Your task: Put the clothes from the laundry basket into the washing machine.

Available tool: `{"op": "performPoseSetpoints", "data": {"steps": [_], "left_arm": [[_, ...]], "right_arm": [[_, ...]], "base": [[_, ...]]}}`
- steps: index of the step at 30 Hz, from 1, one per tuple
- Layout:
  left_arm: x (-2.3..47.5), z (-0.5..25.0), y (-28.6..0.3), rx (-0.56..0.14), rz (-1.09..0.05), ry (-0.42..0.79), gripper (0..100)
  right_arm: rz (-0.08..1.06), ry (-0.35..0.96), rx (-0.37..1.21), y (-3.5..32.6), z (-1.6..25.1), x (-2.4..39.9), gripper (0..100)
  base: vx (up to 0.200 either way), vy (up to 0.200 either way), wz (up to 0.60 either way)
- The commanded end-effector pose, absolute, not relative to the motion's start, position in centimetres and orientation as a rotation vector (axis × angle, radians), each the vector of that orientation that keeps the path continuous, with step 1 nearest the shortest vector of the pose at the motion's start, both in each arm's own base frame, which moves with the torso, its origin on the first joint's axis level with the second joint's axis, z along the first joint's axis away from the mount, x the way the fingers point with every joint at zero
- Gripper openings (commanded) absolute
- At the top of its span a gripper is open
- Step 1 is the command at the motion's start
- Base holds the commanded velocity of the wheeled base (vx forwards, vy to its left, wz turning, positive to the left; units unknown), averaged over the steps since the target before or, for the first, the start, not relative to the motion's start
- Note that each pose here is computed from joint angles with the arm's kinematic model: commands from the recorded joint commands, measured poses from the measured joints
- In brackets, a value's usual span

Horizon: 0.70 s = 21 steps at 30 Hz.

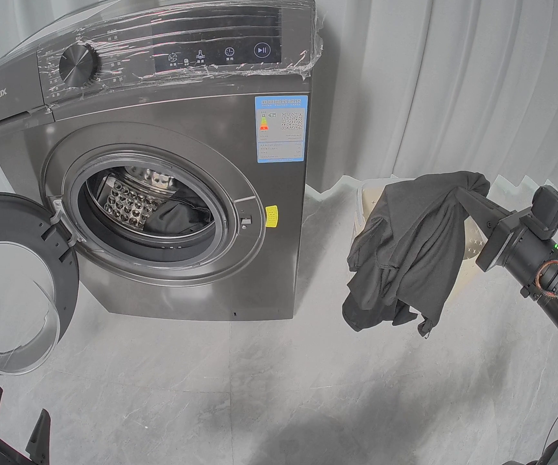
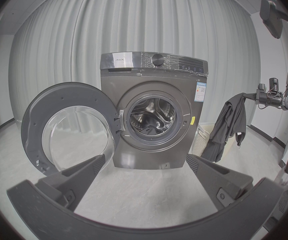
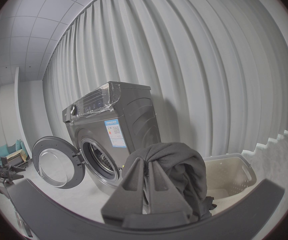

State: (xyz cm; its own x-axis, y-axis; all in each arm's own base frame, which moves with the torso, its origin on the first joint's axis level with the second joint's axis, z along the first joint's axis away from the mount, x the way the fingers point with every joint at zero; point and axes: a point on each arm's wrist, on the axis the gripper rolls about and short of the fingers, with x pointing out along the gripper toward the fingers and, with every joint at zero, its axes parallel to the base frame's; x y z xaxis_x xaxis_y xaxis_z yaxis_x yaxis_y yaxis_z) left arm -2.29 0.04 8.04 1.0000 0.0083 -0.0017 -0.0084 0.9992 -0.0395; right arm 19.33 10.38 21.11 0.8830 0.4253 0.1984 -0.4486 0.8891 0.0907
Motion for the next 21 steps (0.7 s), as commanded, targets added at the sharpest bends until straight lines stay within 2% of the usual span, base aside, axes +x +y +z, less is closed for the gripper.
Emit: {"op": "performPoseSetpoints", "data": {"steps": [1,7,21], "left_arm": [[-2.29,7.62,0.03,-0.040,0.009,0.000,100],[-2.29,7.61,0.03,-0.040,0.009,0.001,100],[-2.29,7.61,0.03,-0.040,0.009,0.001,100]], "right_arm": [[0.459,-0.173,0.135,10.44,21.05,19.32,0],[0.459,-0.171,0.134,10.40,20.97,19.31,0],[0.459,-0.168,0.133,10.41,20.90,19.33,0]], "base": [[0.000,0.000,0.00],[0.000,0.000,0.00],[0.000,0.200,0.00]]}}
